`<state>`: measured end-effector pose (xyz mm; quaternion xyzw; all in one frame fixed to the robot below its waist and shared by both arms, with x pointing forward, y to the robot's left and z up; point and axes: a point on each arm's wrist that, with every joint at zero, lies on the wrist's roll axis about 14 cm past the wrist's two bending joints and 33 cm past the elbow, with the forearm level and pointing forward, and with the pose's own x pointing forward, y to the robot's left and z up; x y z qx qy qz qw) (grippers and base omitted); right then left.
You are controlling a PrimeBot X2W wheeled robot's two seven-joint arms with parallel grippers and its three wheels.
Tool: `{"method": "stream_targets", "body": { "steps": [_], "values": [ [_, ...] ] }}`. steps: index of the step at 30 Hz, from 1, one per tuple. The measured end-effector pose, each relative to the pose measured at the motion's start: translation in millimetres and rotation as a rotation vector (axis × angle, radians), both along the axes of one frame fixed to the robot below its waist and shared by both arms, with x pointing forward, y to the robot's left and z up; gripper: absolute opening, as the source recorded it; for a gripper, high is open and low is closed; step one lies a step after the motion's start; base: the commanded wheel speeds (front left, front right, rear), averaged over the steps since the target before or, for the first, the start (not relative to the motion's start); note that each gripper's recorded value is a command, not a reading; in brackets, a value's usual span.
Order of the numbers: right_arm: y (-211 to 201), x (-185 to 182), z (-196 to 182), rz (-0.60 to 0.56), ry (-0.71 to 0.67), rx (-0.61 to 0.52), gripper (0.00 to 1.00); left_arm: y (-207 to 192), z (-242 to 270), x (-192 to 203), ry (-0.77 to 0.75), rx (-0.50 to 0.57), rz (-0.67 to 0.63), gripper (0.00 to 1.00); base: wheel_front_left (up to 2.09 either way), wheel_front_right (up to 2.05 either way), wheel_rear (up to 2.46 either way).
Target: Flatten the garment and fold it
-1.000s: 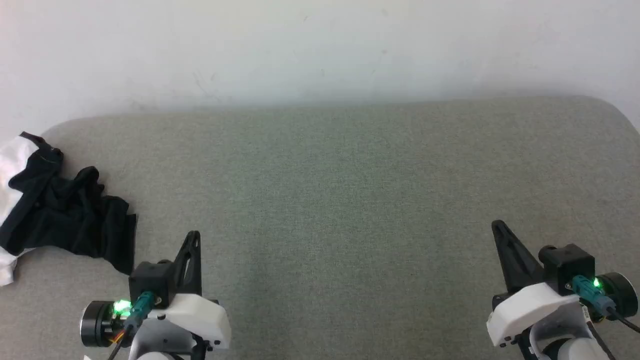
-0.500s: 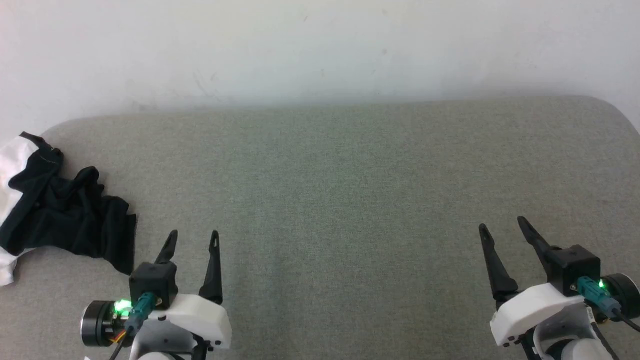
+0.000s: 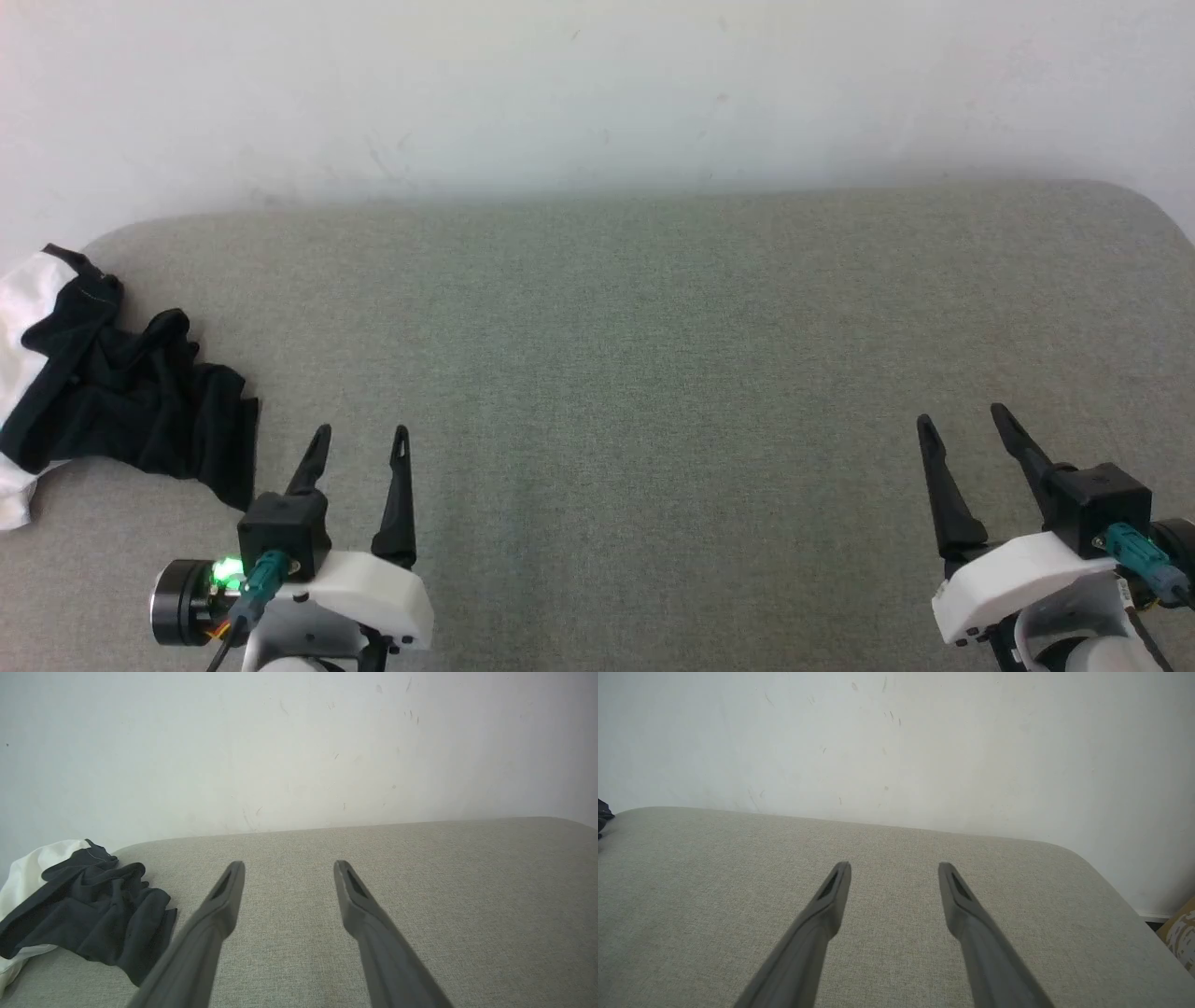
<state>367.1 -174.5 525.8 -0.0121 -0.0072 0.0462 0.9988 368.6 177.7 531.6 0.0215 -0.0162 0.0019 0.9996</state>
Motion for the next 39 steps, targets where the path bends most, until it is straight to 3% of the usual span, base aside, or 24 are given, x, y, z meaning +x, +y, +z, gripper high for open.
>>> {"method": "stream_targets", "body": {
  "steps": [18,39],
  "values": [
    [9,6,1,0.027,-0.022,0.018,1.00,16,3,-13,-0.030,-0.017,0.051,1.00,0.00,0.00,0.00],
    [54,21,-5,0.158,-0.028,0.012,1.00,55,6,-42,-0.068,-0.038,0.182,1.00,0.00,0.00,0.00]
  ]
}}
